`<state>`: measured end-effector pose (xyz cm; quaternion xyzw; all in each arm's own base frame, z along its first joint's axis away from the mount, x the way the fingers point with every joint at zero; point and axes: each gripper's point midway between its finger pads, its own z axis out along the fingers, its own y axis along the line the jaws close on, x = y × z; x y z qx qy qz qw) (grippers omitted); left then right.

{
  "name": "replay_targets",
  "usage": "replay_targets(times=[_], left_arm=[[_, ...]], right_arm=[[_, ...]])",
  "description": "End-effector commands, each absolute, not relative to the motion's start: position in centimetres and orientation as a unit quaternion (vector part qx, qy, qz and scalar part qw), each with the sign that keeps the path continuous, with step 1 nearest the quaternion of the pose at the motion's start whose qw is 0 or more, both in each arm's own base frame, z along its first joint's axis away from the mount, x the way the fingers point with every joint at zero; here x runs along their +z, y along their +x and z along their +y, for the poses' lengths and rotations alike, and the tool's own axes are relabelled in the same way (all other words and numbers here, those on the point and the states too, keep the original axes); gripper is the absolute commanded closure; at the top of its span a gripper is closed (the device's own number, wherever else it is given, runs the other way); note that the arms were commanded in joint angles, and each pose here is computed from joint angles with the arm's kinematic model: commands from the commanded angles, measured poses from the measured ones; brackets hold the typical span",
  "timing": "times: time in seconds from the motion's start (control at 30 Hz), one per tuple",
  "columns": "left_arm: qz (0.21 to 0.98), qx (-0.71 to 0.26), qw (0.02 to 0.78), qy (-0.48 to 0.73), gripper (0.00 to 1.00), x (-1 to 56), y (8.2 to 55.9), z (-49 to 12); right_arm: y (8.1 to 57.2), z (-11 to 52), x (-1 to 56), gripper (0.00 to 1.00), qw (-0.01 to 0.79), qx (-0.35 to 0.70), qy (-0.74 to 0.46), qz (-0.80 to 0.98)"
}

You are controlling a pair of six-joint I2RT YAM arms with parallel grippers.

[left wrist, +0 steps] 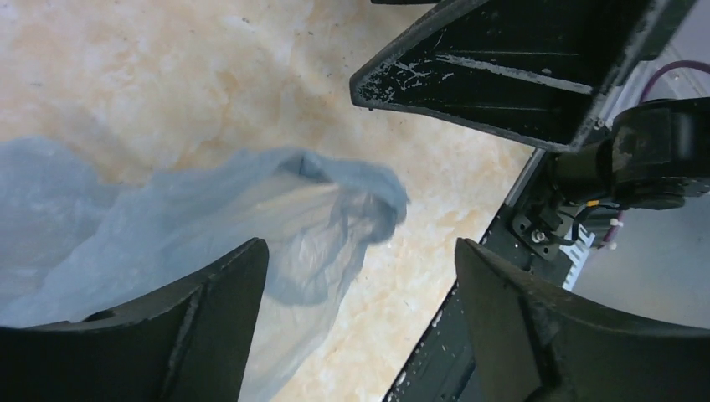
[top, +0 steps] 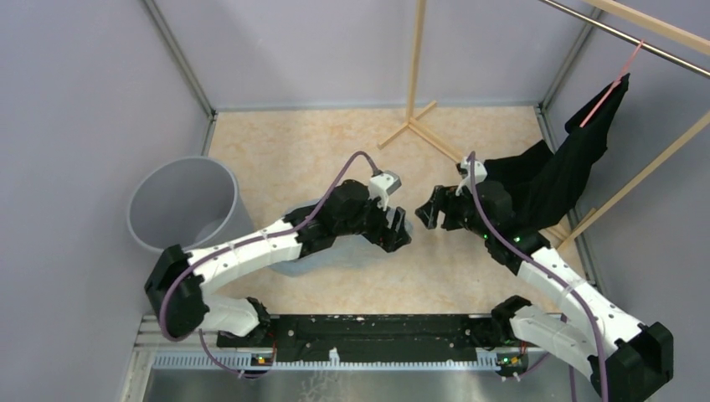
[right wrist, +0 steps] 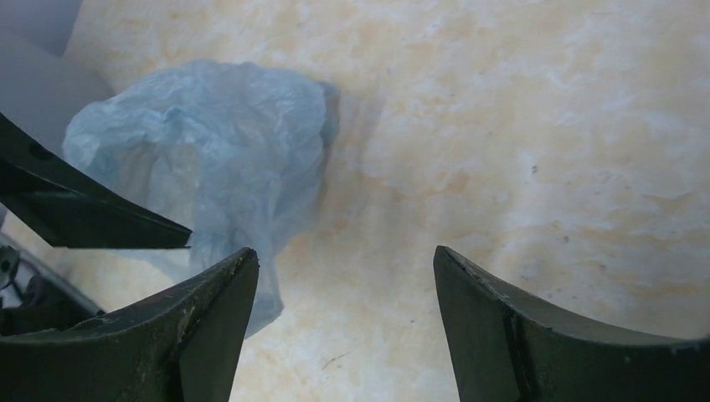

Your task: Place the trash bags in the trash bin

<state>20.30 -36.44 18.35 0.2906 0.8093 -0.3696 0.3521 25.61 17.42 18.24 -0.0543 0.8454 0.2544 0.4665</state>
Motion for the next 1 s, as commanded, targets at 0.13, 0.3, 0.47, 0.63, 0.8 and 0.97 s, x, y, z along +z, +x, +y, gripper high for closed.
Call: replay_targets(times=[0.13, 0.3, 0.47, 0.63, 0.8, 0.97], left_arm=[[0.816, -0.306, 0.414, 0.263, 0.01, 21.7, 18.1, -27.8], [0.827, -0.272, 0.445, 0.21, 0.01, 21.7, 18.5, -24.5], [0.847, -0.247, 0.423, 0.204, 0.01, 19.3, 19.1, -24.9], [0.858, -0.236, 0.408, 0.205, 0.01, 17.7, 19.8, -25.9], [0.882, -0.209, 0.381, 0.181, 0.02, 15.1, 20.4, -26.1], [0.891, -0.194, 0.373, 0.17, 0.02, 14.7, 20.8, -26.1]], right_arm=[[23.8, 21.0, 18.8, 0.23, 0.45, 0.319, -0.104, 0.827], [23.2, 21.5, 19.5, 0.22, 0.469, 0.288, -0.123, 0.826], [22.7, 23.7, 21.3, 0.21, 0.472, 0.36, -0.118, 0.796], [22.8, 24.9, 20.0, 0.22, 0.451, 0.37, -0.12, 0.803], [23.1, 24.7, 19.9, 0.23, 0.461, 0.35, -0.124, 0.806], [23.4, 24.5, 17.4, 0.3, 0.442, 0.33, -0.11, 0.827]])
